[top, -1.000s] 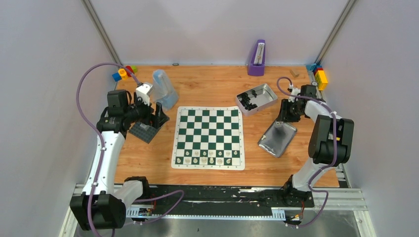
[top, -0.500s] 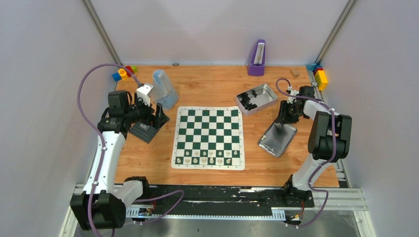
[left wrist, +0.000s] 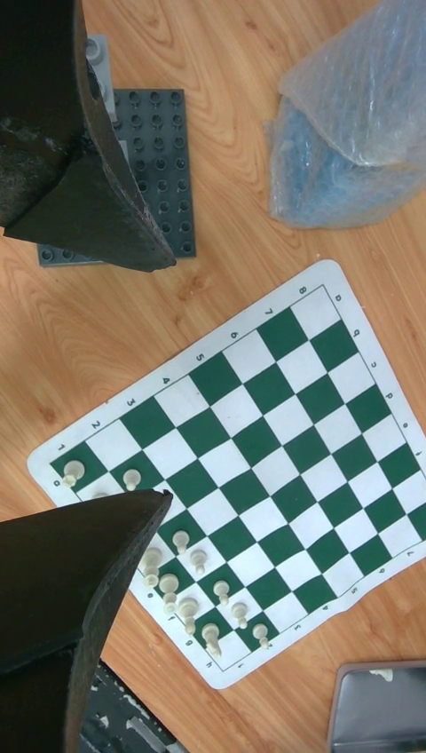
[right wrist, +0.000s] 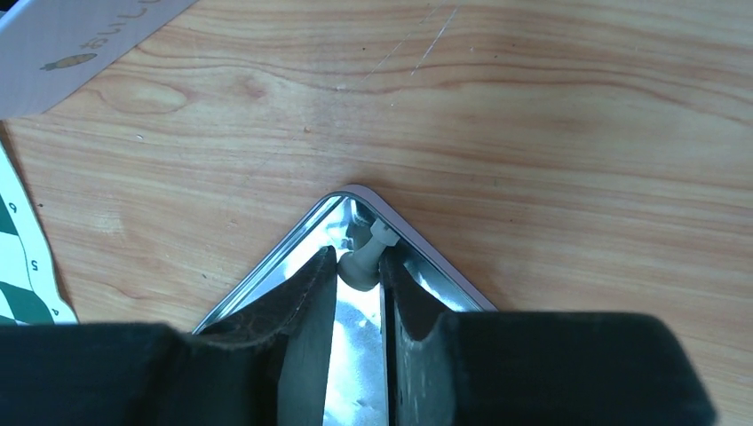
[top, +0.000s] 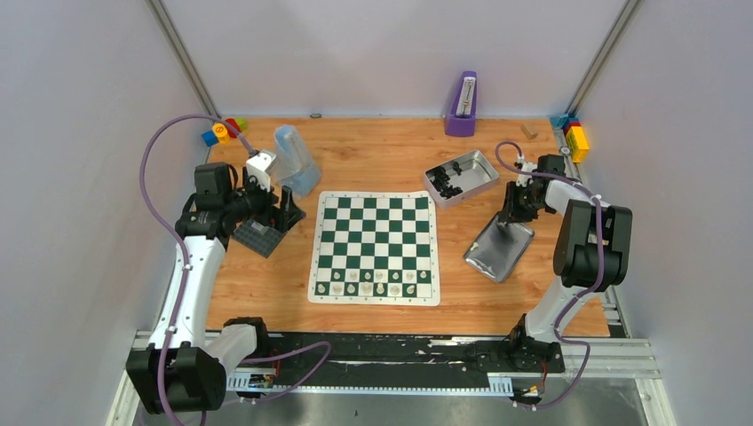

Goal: Set up the chess pieces on the board
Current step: Pick up the chess piece from the storage box.

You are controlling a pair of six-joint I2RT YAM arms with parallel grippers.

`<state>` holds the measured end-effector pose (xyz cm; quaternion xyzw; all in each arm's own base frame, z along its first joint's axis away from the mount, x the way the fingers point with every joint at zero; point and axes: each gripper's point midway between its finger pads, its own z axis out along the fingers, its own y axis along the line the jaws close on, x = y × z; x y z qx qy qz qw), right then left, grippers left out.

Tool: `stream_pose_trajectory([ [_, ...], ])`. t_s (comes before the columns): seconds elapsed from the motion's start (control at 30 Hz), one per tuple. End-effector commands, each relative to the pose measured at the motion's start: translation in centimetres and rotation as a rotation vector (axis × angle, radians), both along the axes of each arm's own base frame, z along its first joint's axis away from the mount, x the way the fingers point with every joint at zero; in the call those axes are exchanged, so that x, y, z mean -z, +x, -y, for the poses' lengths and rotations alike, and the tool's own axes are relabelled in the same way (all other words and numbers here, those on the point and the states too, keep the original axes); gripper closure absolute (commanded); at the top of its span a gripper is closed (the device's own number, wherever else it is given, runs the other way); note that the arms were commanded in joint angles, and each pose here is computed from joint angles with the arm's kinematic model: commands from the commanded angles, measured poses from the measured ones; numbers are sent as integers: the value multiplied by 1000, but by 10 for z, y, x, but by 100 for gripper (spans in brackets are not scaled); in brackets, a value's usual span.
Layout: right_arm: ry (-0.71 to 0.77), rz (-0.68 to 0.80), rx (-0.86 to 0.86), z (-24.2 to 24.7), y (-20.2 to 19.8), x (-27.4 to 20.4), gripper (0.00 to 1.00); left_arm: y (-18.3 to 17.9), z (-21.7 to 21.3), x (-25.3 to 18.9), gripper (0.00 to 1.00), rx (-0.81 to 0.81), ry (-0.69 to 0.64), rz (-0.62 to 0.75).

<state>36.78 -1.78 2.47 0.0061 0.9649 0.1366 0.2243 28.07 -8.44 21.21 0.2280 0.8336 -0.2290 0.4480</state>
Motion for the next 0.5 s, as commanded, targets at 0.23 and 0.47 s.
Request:
stream_pose_trajectory([
  [0.23,-45,114,-117,0,-3,-41,89,-1,13,-24,0,77,12,77],
  [0.47,117,302,-445,-70,-31,-104,91,-11,46,-36,4,228,-81,69],
])
